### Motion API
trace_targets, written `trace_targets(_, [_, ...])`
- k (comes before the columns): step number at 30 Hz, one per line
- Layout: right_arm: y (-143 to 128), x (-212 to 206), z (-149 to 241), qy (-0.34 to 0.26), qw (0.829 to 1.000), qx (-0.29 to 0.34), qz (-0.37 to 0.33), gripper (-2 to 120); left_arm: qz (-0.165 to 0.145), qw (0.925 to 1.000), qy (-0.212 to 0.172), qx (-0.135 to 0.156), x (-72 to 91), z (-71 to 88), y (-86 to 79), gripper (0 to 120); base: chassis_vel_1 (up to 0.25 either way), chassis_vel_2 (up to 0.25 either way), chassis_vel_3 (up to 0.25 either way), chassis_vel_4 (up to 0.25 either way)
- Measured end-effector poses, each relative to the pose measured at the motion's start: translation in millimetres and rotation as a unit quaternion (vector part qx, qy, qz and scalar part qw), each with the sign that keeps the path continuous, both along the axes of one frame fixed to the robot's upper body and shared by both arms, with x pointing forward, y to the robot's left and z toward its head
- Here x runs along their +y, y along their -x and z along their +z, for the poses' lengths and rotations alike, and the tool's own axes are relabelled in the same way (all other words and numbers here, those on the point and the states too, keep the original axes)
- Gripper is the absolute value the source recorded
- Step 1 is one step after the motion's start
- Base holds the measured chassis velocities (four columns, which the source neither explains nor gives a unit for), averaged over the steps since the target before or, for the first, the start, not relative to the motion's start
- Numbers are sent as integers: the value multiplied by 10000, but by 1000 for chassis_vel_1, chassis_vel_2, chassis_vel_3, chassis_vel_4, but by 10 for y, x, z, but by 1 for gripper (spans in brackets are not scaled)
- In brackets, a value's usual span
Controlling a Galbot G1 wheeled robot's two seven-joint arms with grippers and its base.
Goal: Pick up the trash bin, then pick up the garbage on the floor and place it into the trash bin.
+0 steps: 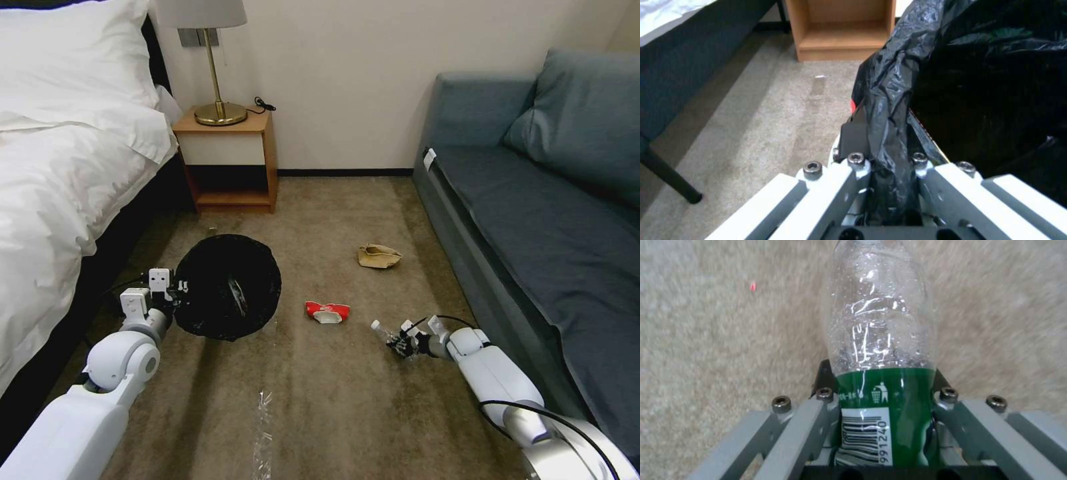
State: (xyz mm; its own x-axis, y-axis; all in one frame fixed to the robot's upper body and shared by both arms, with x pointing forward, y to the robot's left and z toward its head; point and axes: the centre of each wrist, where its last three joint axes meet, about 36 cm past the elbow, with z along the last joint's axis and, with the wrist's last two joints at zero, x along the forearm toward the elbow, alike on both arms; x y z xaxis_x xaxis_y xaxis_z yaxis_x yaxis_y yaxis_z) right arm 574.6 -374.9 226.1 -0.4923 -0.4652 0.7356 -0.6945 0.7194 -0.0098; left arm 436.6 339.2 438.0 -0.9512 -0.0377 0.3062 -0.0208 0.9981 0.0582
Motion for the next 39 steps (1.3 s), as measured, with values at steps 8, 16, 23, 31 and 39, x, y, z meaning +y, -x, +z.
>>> trace_targets(8, [-124, 12, 493, -648, 9934, -908, 263, 23, 1, 10000, 61, 8, -76, -27, -42, 2, 0, 0, 0, 0])
trace_targets(16, [-412, 308, 1013, -1395, 9678, -1980, 685, 23, -40, 9996, 280, 61, -330, -167, -193, 2, 0, 0, 0, 0])
trace_targets(23, [-657, 970, 1692, -2195, 9276, -2876, 931, 23, -49, 9991, 421, 68, -487, -248, -454, 2, 0, 0, 0, 0])
trace_targets(31, [-680, 1814, 2217, -2948, 8867, -3372, 1143, 23, -198, 9983, 544, -19, -713, -240, -755, 2, 0, 0, 0, 0])
trace_targets(39, [-520, 2528, 2245, -3341, 8756, -3190, 1411, 23, -256, 9976, 641, -95, -842, -225, -916, 2, 0, 0, 0, 0])
